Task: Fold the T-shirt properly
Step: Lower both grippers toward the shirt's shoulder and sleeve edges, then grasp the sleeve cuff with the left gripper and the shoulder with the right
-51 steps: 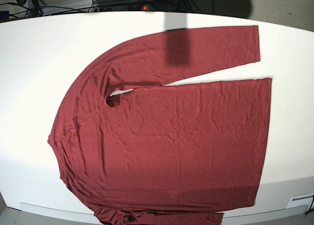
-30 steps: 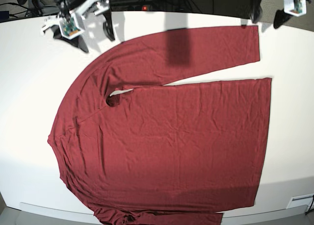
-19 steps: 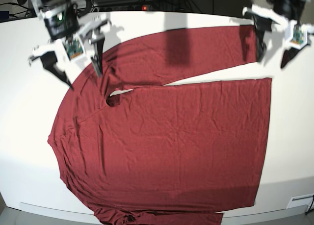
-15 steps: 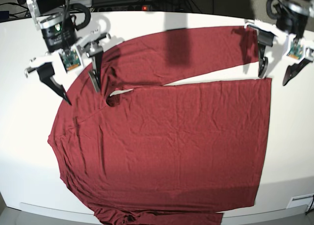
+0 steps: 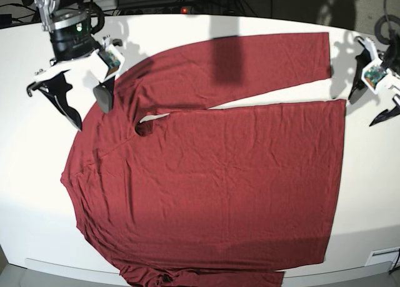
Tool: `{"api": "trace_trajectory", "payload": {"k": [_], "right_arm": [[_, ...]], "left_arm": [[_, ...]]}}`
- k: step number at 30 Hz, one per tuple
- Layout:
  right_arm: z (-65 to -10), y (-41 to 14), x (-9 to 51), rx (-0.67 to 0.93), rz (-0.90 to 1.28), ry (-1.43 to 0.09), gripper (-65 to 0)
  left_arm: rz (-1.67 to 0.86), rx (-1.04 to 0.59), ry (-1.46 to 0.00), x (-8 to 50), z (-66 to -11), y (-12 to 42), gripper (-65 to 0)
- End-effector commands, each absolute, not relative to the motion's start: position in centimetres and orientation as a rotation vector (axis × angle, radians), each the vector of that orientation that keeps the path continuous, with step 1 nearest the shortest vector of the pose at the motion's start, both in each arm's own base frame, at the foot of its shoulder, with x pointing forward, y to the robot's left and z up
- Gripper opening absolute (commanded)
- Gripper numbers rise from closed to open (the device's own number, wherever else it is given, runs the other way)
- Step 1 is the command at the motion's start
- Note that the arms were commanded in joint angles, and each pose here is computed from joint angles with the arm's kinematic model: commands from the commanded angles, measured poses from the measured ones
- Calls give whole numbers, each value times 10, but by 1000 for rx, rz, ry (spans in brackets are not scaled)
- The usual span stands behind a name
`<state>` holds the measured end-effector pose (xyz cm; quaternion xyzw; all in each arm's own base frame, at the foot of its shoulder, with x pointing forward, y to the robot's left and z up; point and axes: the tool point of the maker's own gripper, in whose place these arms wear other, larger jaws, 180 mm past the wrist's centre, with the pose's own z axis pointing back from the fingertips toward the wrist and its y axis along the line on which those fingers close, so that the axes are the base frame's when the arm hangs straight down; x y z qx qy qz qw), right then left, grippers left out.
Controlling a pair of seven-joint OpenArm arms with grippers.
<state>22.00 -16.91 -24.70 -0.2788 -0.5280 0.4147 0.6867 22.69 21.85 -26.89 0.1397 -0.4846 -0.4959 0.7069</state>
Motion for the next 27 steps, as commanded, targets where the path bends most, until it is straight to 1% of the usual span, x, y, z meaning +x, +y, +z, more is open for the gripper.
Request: {"api": "trace_trajectory", "payload": {"k": [1,3,6,9,12,15,19,22,25,27], "right_arm": [[-235,-169,222,-655,930,-1215,-254],[-237,-172,222,-662,920,-1197,-254],[-244,-180,220,-666,870,-1147,-254],[-255,-188,216,-620,795,-1086,-254],[-257,-190,215,-613,780,-1069,-254],[-257,-189,215,-612,781,-1073,-254],[-255,-189,217,-615,779,-1079,-254],[-255,-190,217,-615,779,-1079,-254],[-255,-189,217,-615,779,-1079,-254],[-255,-189,217,-615,779,-1079,-254]], "left_arm": [[-1143,327,-1095,231,-265,220,-300],[-1193,329,-1047,231,-279,227,-300],[-1223,289,-993,230,-300,228,-300],[-1240,245,-993,234,-312,216,-300],[-1253,223,-1001,247,-321,206,-300],[-1291,235,-966,259,-343,203,-300],[-1296,305,-895,274,-385,215,-300],[-1306,295,-827,274,-412,220,-300],[-1347,289,-777,272,-430,222,-300],[-1379,329,-761,277,-437,226,-300]]}}
